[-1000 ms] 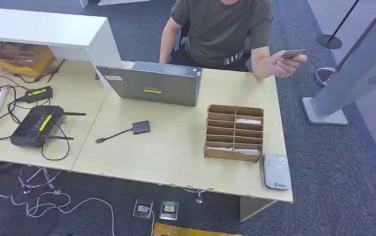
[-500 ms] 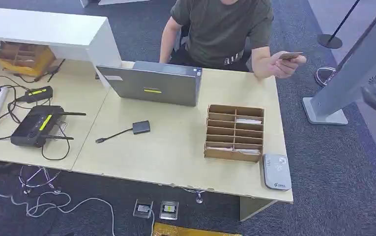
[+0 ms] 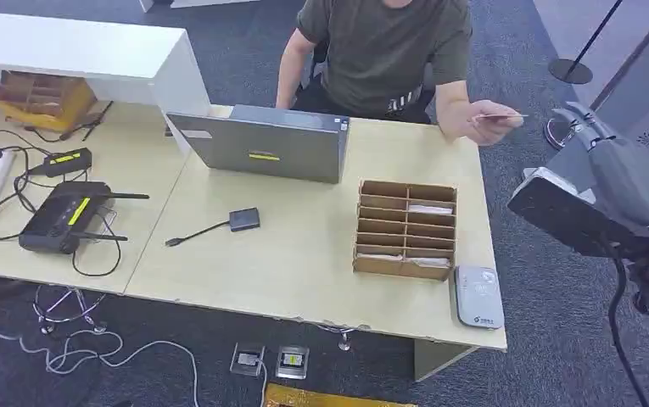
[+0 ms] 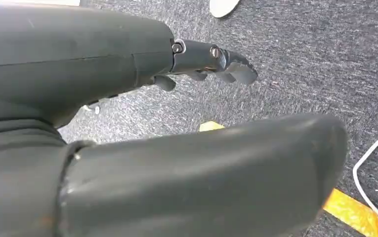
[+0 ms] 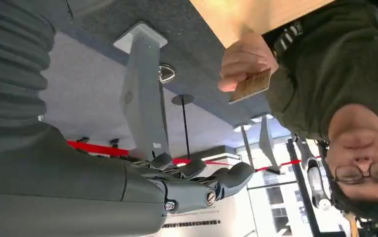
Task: Pass the card to the sensor for recognition and then transmit it.
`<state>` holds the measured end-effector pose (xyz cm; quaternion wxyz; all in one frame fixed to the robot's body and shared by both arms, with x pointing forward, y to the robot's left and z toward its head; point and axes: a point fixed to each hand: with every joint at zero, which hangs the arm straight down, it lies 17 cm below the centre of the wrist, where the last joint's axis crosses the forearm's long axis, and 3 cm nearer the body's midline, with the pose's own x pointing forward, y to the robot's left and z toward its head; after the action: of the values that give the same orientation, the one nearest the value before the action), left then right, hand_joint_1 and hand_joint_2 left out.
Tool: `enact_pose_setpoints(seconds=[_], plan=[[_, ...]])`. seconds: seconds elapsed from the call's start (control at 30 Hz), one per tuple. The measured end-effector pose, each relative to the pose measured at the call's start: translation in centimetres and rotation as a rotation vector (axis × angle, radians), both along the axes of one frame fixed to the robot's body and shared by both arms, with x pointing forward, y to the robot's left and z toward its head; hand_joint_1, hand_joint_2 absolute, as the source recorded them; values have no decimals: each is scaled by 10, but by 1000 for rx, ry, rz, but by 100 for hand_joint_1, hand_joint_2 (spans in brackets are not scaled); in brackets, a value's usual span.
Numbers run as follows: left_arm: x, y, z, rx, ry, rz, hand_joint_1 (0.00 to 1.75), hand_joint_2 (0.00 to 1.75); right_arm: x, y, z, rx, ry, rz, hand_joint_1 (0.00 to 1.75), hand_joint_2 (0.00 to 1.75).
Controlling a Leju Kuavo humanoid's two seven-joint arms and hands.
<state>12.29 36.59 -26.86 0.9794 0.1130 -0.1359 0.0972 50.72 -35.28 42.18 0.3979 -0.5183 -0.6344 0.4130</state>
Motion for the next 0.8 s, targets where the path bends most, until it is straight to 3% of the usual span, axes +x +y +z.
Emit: enact_pose_setpoints(seconds=[0.27,0.53,0.6,0.8], plan=[[1,-4,0,-6,-1,-13,0,0,16,-2,-41,-122,86,-44,0,175],[1,-6,0,-8,-1,-14,0,0,20,-5,-49,-174,83,-64,0,175],[1,-8,0,-10,-2,-25,0,0,40,-14,-74,-288,85,-127,0,175],[1,-8,-1,-7,0,-33,0,0,56,-24,-96,-336,90,-187,0,175]])
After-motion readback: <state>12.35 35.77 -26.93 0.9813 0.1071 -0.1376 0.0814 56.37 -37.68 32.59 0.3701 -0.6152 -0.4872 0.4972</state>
